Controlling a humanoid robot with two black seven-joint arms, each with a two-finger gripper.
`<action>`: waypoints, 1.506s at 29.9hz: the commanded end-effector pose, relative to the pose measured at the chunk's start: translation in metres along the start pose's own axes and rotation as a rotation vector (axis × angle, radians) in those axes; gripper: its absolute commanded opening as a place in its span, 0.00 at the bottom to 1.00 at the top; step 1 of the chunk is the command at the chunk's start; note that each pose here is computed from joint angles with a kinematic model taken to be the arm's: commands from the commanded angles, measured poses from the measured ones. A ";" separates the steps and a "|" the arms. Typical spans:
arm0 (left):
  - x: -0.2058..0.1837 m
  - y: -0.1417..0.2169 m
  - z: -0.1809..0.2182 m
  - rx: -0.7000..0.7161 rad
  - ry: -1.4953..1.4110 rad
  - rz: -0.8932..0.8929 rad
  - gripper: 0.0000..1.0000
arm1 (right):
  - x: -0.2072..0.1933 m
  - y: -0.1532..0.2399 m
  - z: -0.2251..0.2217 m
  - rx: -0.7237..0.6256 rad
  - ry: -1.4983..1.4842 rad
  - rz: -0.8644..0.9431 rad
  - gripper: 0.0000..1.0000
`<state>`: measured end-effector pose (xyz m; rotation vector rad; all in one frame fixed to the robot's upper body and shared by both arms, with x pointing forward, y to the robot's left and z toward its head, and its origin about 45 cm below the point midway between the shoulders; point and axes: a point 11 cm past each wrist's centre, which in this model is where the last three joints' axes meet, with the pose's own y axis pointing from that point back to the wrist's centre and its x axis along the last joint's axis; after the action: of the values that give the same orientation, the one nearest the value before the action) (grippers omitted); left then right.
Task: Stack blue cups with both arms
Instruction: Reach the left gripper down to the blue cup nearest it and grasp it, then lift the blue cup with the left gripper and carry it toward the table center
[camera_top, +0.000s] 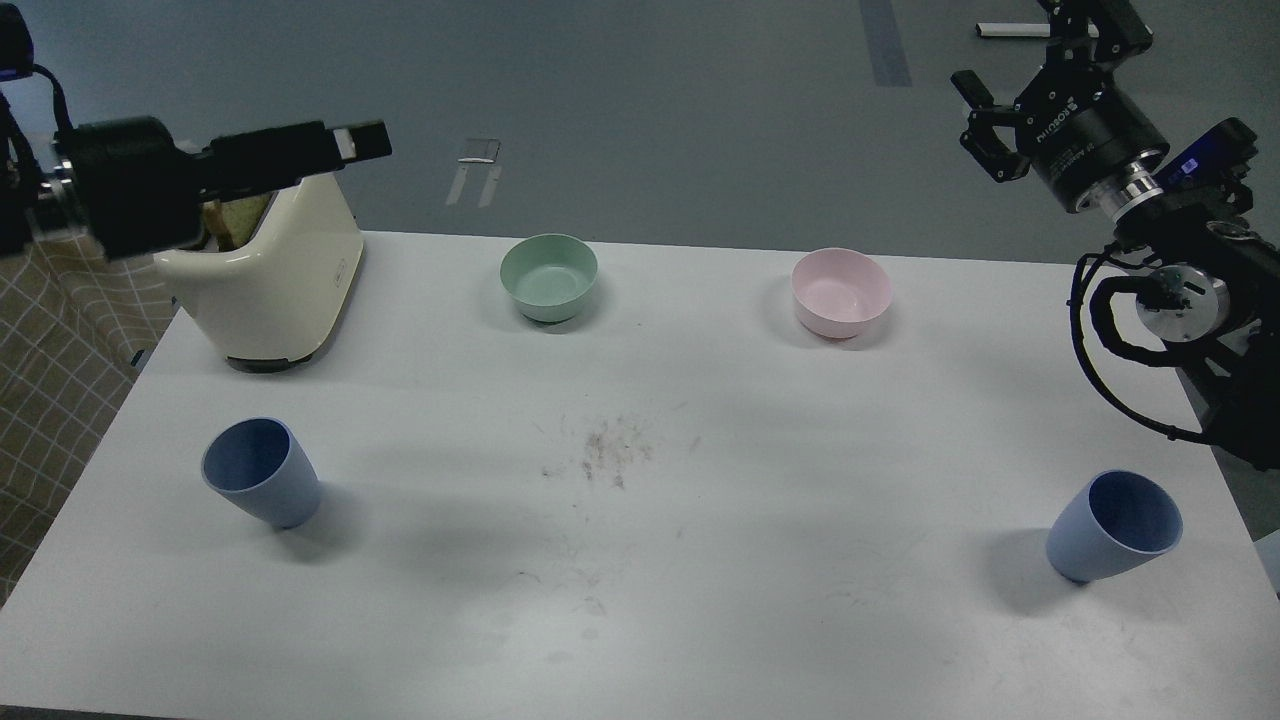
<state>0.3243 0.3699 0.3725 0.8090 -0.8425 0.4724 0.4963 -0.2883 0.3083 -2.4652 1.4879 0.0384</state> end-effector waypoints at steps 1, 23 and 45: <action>-0.023 0.025 -0.019 0.097 -0.032 -0.107 0.97 | -0.004 0.001 0.004 -0.007 -0.004 -0.012 1.00; -0.145 0.063 -0.117 0.372 0.119 -0.358 0.98 | -0.012 0.006 0.012 -0.017 -0.023 -0.030 1.00; -0.170 0.037 -0.129 0.356 0.102 -0.399 0.00 | -0.011 0.010 0.018 -0.029 -0.029 -0.025 1.00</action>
<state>0.2595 0.4824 0.2028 1.2224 -0.4761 0.3272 0.4846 -0.2794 0.2907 -2.4943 1.4558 0.0897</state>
